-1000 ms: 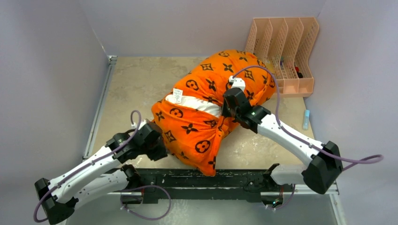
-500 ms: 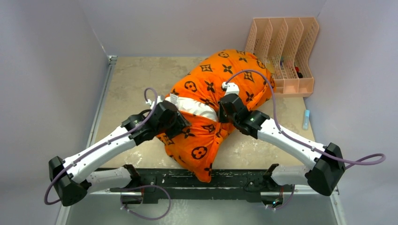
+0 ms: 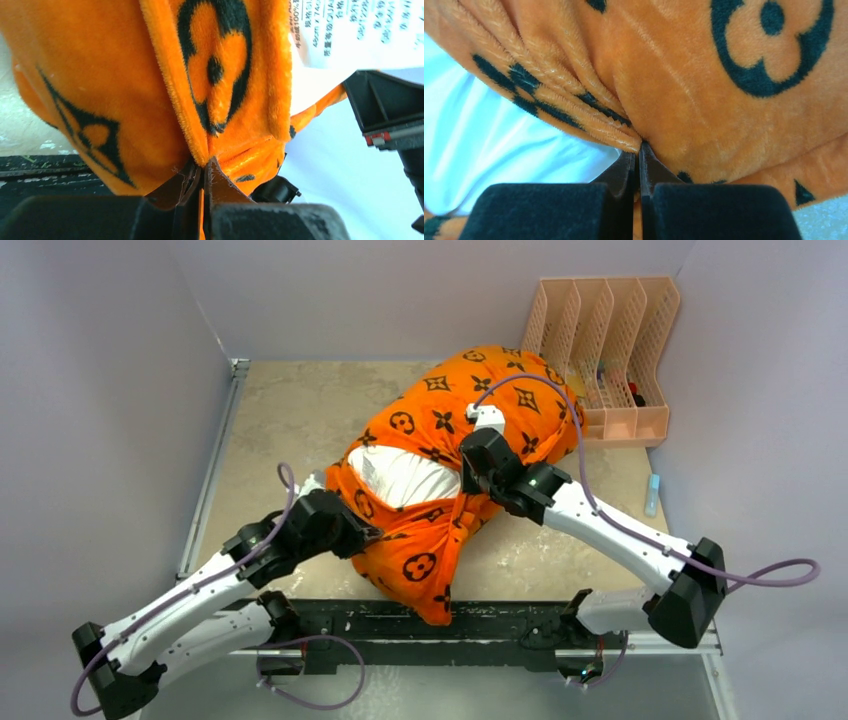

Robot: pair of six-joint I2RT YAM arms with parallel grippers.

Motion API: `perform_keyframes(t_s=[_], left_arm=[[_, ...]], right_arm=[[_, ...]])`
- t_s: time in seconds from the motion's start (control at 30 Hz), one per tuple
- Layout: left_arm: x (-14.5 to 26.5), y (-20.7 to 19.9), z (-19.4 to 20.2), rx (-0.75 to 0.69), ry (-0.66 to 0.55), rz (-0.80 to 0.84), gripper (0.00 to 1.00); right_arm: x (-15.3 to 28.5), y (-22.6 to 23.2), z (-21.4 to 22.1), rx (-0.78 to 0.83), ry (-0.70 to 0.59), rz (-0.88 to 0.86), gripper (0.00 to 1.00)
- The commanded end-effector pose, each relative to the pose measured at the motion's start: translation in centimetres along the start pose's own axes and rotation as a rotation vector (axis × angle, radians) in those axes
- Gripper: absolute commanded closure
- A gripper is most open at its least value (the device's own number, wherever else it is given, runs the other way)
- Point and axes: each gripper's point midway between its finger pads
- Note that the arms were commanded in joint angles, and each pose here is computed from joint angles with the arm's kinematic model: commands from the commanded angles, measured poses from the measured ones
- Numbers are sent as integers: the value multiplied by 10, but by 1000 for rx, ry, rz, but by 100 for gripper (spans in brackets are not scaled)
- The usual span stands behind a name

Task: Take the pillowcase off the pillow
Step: Remove the pillow from the pillowcase.

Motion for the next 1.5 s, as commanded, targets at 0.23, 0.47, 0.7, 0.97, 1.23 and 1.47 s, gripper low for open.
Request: perform_keyframes(t_s=[0.23, 0.47, 0.7, 0.97, 1.23, 1.47], left_arm=[[0, 106, 53, 35, 190, -213, 100], [-33, 91, 45, 10, 143, -201, 100], [-43, 92, 47, 10, 123, -197, 100], [-51, 98, 61, -1, 148, -181, 100], [-61, 105, 75, -34, 150, -186, 100], [-65, 110, 80, -31, 138, -185, 100]], right_arm=[[-1, 27, -23, -20, -51, -170, 92], [75, 87, -57, 12, -46, -523, 56], [89, 151, -18, -18, 98, -557, 33], [33, 123, 25, -277, -12, -155, 31], [-3, 80, 62, -382, -6, 190, 13], [-60, 68, 129, -411, 100, 386, 1]])
Point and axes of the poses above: each gripper's point midway between its finger pads, its own x axis back along the fingers, its own y axis along the line the jaws close on, z = x × y, and after that the axes turned 6 degrees about -x, right-handed
